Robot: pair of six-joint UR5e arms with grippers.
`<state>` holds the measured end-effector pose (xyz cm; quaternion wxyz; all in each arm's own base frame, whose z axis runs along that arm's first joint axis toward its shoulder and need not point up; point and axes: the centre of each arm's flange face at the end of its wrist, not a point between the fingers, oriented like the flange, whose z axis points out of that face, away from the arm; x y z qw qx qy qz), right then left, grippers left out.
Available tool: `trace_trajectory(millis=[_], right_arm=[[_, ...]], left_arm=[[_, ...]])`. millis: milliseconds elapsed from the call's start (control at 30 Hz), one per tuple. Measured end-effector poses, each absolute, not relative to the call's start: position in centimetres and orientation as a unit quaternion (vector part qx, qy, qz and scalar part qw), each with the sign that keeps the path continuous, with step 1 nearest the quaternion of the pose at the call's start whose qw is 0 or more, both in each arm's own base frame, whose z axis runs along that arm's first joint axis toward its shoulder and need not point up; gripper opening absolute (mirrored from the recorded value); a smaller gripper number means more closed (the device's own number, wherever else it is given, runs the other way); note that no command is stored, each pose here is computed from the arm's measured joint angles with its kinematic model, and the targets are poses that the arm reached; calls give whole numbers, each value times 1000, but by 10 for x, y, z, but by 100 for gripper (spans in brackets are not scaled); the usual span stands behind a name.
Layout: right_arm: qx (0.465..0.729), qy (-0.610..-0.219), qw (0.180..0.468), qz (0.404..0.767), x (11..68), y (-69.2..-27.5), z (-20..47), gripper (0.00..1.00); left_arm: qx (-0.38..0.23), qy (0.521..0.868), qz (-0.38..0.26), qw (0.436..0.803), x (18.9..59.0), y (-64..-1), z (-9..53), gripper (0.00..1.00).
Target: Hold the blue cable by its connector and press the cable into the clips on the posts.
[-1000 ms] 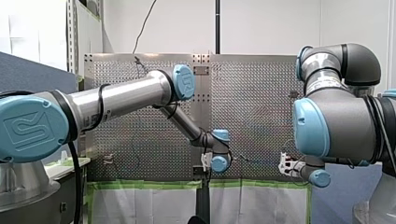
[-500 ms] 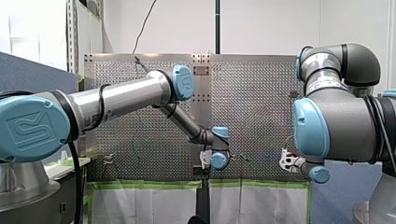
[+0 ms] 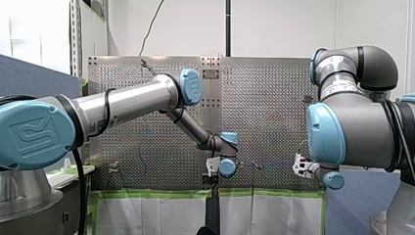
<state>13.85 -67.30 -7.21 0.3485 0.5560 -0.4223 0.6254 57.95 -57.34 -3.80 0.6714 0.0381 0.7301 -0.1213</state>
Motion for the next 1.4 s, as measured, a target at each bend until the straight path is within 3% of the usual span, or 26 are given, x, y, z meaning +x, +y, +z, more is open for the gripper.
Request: trace_trajectory(millis=[500, 567, 600, 667, 700, 733, 767, 1400], right_arm=[[541, -414, 350, 642, 139, -698, -55, 0], [540, -414, 350, 644, 140, -699, -54, 0], [540, -414, 349, 644, 140, -699, -54, 0], [540, -414, 349, 645, 141, -699, -53, 0], [540, -414, 348, 645, 141, -699, -54, 0], [541, -414, 348, 645, 142, -699, -54, 0], [541, -414, 348, 644, 142, -699, -54, 0], [544, -419, 343, 641, 142, -697, -57, 0]], left_arm=[[29, 724, -121, 678, 590, -561, -41, 0], [29, 726, -118, 677, 591, -558, -43, 23], [29, 727, -116, 677, 591, -556, -44, 23], [29, 728, -113, 675, 591, -554, -46, 61], [29, 729, -112, 675, 590, -553, -48, 61], [29, 730, -112, 674, 590, -552, -49, 90], [30, 730, -111, 673, 589, -552, -50, 100], [79, 745, -104, 654, 569, -558, -62, 100]])
